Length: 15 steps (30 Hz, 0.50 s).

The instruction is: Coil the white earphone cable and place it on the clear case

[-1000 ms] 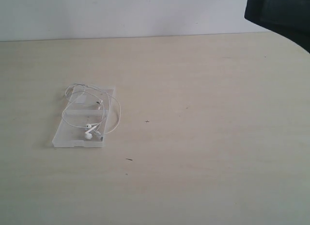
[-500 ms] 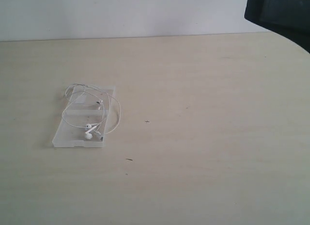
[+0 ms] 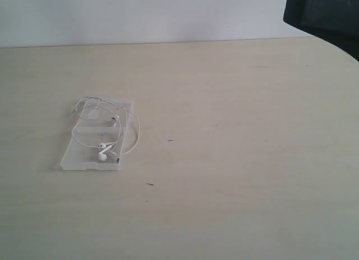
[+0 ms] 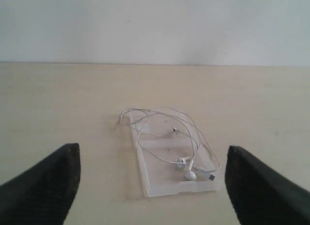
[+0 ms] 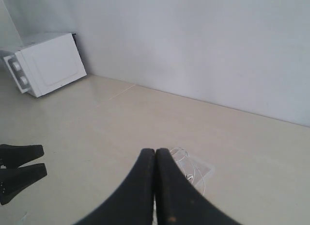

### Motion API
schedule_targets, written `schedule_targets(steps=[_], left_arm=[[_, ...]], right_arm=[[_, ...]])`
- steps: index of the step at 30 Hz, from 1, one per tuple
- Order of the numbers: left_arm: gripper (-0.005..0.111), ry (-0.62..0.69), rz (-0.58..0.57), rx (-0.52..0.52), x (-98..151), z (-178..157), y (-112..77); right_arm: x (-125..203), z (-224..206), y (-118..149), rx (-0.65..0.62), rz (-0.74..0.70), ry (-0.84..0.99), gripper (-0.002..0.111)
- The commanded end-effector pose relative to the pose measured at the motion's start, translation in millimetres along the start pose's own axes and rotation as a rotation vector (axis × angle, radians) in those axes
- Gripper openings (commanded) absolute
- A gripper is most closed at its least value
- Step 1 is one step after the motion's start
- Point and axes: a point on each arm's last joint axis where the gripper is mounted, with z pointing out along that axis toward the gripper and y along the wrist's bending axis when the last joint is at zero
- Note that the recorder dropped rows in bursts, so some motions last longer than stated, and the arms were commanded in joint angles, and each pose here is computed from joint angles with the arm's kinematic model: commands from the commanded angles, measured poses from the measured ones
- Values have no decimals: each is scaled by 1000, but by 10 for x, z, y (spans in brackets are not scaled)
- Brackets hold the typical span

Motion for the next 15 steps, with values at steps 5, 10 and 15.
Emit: schedule_targets(steps=[5, 10, 15], left_arm=[[78, 86, 154, -13, 87, -4, 22], [78, 93, 154, -15, 93, -5, 24], [78, 93, 154, -15, 93, -5, 24]], right_arm=[[7, -2, 3, -3, -1, 0, 0], [7, -2, 3, -3, -1, 0, 0], [7, -2, 3, -3, -1, 0, 0]])
